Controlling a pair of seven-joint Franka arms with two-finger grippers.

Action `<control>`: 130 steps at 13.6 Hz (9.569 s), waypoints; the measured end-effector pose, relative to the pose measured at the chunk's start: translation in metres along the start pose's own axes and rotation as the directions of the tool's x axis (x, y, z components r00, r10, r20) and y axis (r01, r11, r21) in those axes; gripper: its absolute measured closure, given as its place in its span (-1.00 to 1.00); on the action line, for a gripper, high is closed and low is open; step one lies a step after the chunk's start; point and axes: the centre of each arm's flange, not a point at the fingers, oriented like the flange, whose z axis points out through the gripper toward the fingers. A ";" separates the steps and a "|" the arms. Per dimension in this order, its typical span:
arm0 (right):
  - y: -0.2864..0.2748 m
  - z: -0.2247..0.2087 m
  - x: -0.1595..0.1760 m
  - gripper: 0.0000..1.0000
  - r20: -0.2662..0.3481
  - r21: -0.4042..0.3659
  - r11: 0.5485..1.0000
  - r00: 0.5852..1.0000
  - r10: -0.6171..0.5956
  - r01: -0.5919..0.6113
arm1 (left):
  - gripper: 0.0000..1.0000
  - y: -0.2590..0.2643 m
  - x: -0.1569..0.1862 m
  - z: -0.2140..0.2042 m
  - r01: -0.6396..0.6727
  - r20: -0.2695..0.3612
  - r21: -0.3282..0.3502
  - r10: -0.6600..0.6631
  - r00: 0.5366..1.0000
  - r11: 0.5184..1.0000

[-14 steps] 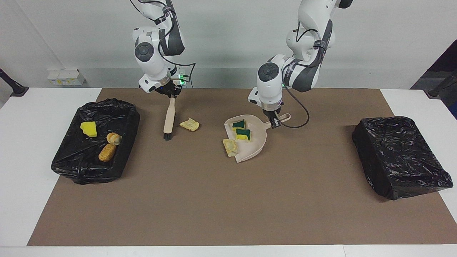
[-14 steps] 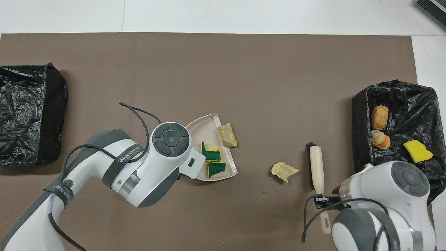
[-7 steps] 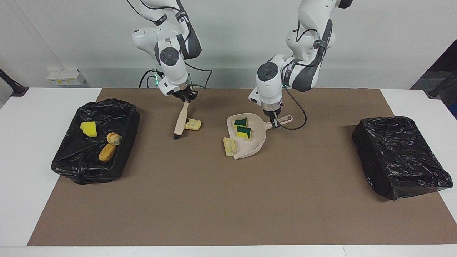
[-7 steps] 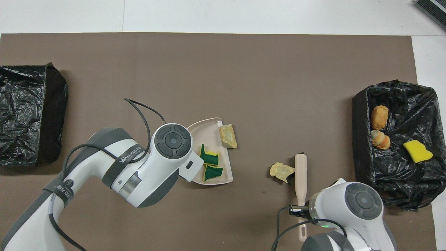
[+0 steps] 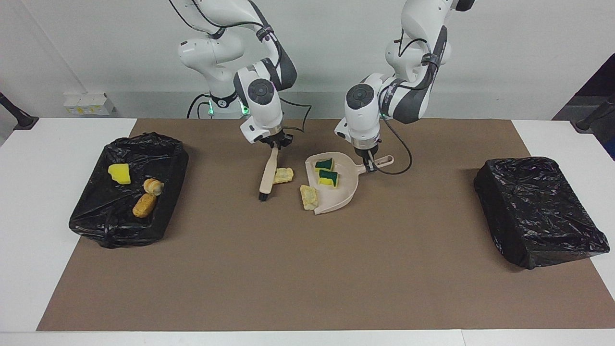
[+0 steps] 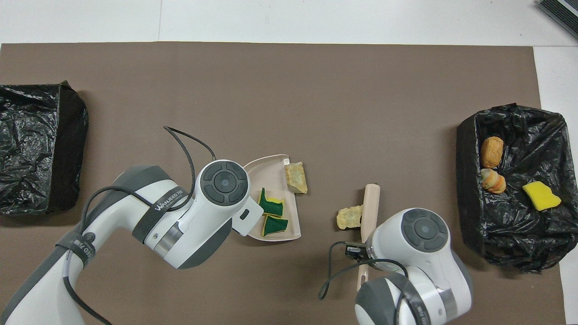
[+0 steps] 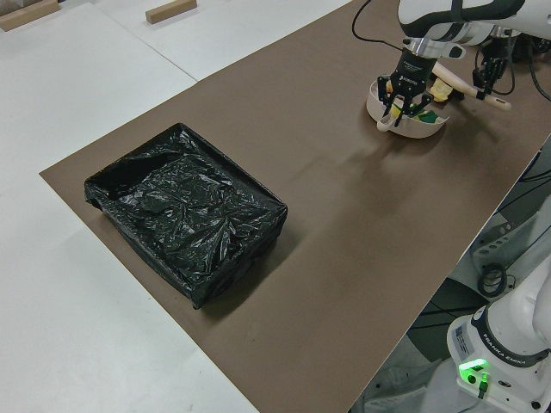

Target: Sweep and dump trash in bin

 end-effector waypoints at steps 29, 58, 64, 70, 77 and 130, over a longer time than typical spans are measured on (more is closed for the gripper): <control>0.013 -0.108 -0.003 0.48 0.091 -0.008 0.954 0.950 -0.297 0.299 | 0.37 -0.025 -0.038 0.005 -0.018 -0.094 0.034 0.021 0.995 0.999; -0.131 0.036 -0.155 0.09 0.044 0.070 0.972 0.972 -0.230 0.226 | 0.37 -0.186 -0.613 -0.009 -0.063 0.254 0.160 0.021 0.967 0.985; -0.106 -0.042 -0.091 -1.00 0.012 0.094 0.983 0.987 -0.162 0.160 | 0.37 -0.200 -0.608 0.001 -0.148 0.491 0.083 0.088 0.867 0.986; -0.008 -0.104 0.027 -1.00 -0.133 0.027 0.961 0.954 -0.268 0.274 | 0.37 -0.199 -0.609 -0.034 -0.206 0.638 0.013 0.150 0.755 0.979; 0.104 -0.164 0.100 -1.00 -0.183 -0.065 0.929 0.911 -0.371 0.365 | 0.37 -0.179 -0.572 -0.105 -0.189 0.638 -0.004 0.148 0.755 0.982; 0.250 -0.346 0.091 -1.00 -0.305 0.009 0.991 0.945 -0.121 0.130 | -1.00 -0.094 -0.168 -0.098 0.930 -0.111 -0.170 -0.944 0.311 0.326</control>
